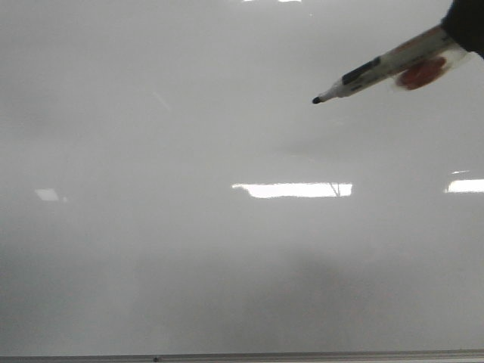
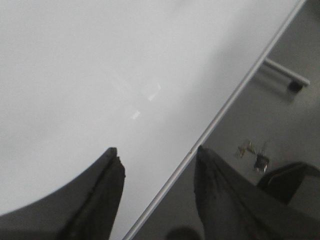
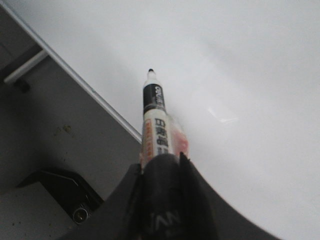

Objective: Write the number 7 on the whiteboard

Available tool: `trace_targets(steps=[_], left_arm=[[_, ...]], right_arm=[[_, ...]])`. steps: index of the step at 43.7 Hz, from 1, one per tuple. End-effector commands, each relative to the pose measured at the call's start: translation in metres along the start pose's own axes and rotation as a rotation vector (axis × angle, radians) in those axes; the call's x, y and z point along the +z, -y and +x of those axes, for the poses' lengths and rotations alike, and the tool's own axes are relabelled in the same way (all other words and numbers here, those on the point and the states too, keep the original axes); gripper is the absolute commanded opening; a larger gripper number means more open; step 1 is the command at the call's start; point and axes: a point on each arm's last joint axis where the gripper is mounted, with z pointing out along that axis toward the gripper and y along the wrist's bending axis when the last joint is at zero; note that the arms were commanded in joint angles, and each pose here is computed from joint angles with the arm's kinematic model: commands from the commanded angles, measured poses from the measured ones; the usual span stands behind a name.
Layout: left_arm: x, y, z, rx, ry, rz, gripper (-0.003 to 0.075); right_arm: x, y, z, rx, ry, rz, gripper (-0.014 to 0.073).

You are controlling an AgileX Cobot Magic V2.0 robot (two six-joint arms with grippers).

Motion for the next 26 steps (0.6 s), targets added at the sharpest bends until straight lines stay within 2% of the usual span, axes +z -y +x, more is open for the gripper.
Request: trace_targets(steps=[1, 9, 26], left_arm=[[-0.019, -0.001, -0.004, -0.101, 0.175, -0.057, 0.0336], [-0.025, -0.002, -0.001, -0.125, 0.204, -0.081, 0.0336], [-0.024, -0.002, -0.001, -0.128, 0.204, -0.079, 0.0336]], right_arm=[[-0.008, -0.001, -0.002, 0.072, 0.152, 0.018, -0.0067], [-0.005, 0.001, -0.021, 0.162, 0.291, -0.004, -0.0067], [0.033, 0.018, -0.076, 0.144, 0.254, -0.002, -0.0067]])
